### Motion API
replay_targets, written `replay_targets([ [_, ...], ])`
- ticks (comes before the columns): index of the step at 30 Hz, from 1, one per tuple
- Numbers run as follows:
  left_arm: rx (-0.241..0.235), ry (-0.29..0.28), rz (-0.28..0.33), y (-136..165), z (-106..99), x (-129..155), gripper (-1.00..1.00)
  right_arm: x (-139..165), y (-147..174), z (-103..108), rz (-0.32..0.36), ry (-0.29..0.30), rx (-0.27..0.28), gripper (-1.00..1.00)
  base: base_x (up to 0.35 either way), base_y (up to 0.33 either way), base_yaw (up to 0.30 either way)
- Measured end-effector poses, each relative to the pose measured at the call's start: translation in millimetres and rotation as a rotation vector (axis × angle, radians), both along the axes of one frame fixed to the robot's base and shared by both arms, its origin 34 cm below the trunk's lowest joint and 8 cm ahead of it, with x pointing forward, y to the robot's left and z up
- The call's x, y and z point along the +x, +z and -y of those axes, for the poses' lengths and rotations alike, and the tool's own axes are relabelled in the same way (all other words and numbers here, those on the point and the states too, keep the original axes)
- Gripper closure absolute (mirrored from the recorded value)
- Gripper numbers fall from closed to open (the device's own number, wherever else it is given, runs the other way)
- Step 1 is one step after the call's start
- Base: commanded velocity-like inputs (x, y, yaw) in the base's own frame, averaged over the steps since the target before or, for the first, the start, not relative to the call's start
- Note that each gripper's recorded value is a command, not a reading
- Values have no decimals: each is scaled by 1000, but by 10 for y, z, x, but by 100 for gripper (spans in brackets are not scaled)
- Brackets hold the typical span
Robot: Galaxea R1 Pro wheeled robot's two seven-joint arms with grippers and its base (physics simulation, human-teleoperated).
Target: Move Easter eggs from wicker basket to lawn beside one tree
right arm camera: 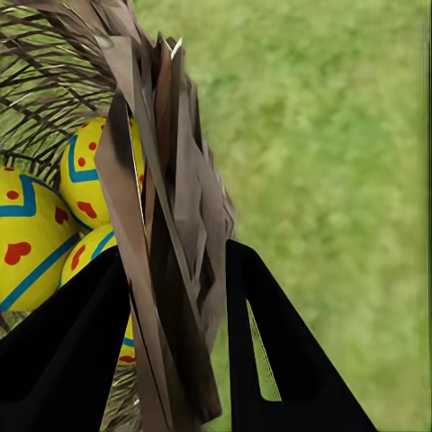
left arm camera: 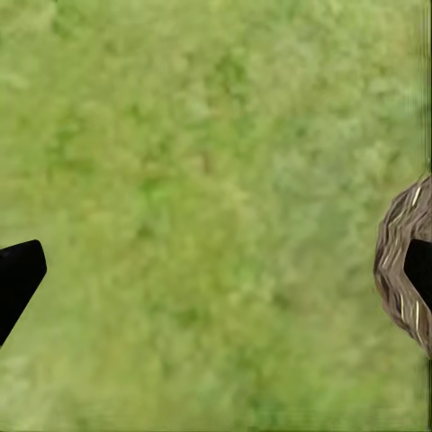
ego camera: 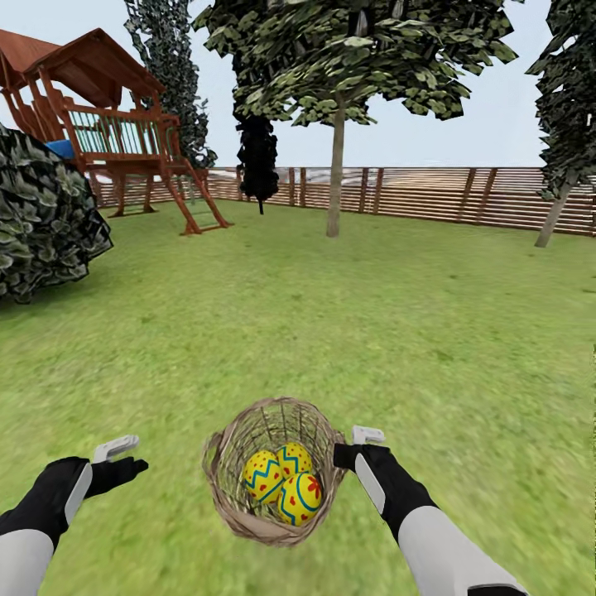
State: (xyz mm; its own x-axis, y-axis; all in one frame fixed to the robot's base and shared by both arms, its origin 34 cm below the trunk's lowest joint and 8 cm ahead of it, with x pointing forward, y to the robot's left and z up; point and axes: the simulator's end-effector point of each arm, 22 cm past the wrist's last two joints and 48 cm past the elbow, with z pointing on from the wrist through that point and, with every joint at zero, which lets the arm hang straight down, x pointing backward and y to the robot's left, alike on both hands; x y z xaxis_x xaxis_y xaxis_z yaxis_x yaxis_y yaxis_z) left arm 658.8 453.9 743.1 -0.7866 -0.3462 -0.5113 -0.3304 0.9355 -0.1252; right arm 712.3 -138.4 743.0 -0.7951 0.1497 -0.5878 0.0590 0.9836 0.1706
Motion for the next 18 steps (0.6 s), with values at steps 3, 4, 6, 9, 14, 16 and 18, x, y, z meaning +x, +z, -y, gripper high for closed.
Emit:
replay_targets([
  [3, 0, 0, 4, 18, 0, 5, -100, 5, 20, 0, 4, 0, 0, 100, 326, 0, -181],
  [4, 0, 0, 5, 24, 0, 7, -100, 7, 27, 0, 5, 0, 0, 100, 326, 0, -181],
  [6, 1, 0, 7, 36, -2, 9, -100, 10, 41, 0, 7, 0, 0, 100, 326, 0, -181],
  [9, 1, 1, 10, 55, -3, 14, -100, 16, 62, 0, 11, 0, 0, 100, 326, 0, -171],
  [14, 1, 0, 14, 77, -2, 21, -100, 23, 85, 2, 16, 1, -2, 100, 326, 0, -87],
  [16, 0, 0, 14, 77, -1, 20, -100, 24, 88, -1, 16, -1, 1, 100, 326, 0, -6],
  [18, 0, 0, 14, 77, -1, 20, -100, 24, 87, -1, 16, 0, -1, 100, 326, 0, -2],
])
